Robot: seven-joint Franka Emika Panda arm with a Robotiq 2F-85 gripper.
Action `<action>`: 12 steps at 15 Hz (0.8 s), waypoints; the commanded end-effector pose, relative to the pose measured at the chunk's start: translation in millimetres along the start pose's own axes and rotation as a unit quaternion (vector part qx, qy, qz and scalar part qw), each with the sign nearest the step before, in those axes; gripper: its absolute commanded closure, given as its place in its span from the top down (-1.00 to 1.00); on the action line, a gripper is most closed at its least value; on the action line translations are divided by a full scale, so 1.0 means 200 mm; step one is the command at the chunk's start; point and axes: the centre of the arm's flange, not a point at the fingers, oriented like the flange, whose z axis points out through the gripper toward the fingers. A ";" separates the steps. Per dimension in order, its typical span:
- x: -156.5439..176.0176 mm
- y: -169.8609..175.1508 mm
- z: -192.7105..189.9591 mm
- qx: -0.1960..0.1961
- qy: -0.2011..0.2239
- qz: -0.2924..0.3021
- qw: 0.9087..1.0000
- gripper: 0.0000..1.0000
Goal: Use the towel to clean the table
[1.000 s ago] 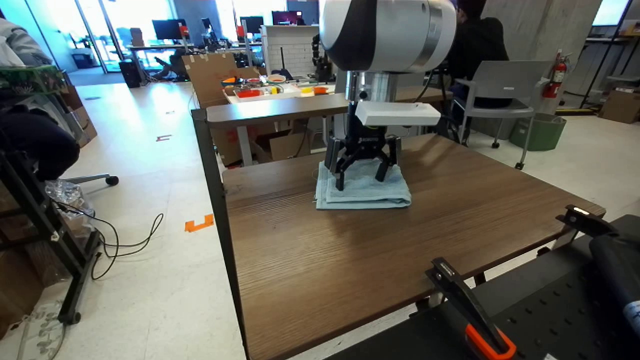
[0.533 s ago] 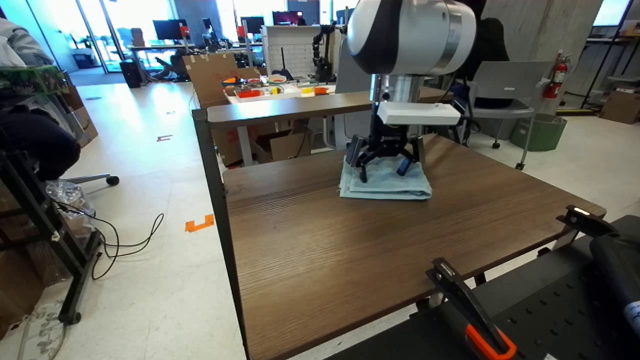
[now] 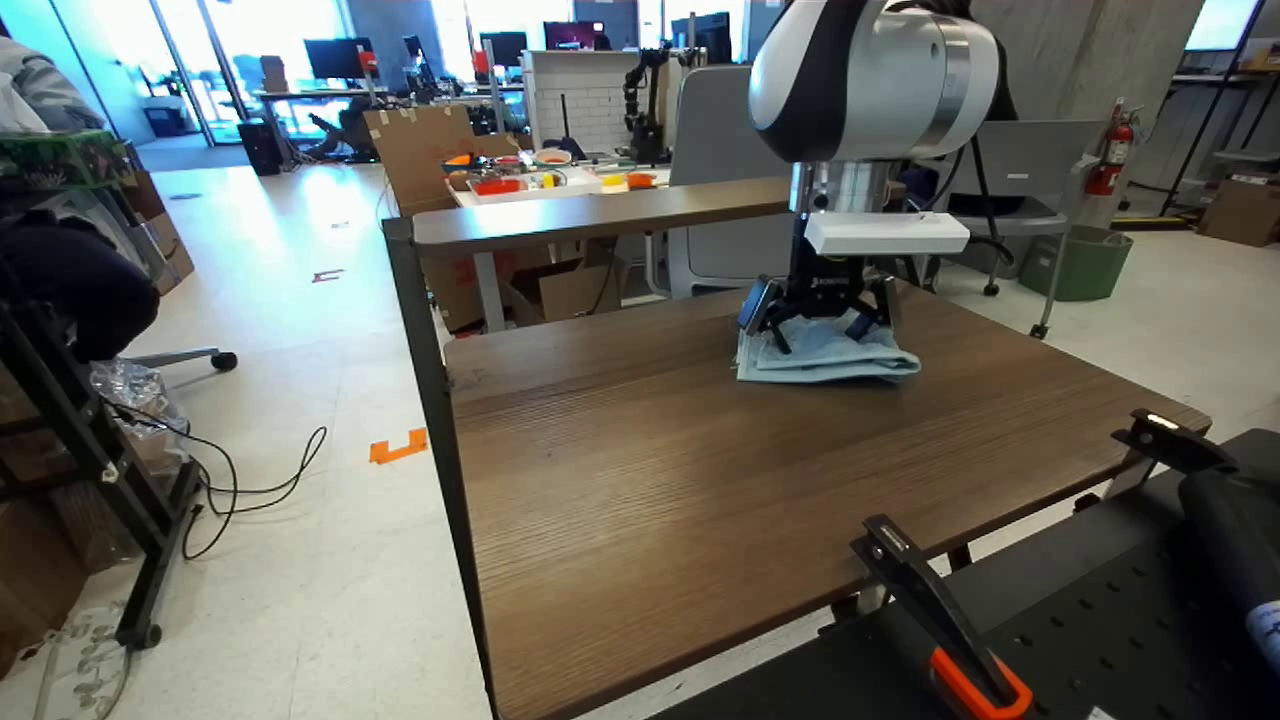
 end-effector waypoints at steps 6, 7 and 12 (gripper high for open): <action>0.00 0.00 0.00 0.000 0.000 0.000 1.000 1.00; 0.00 0.00 0.00 0.000 0.000 0.000 1.000 1.00; -0.01 -0.07 0.00 -0.004 -0.002 -0.004 1.000 1.00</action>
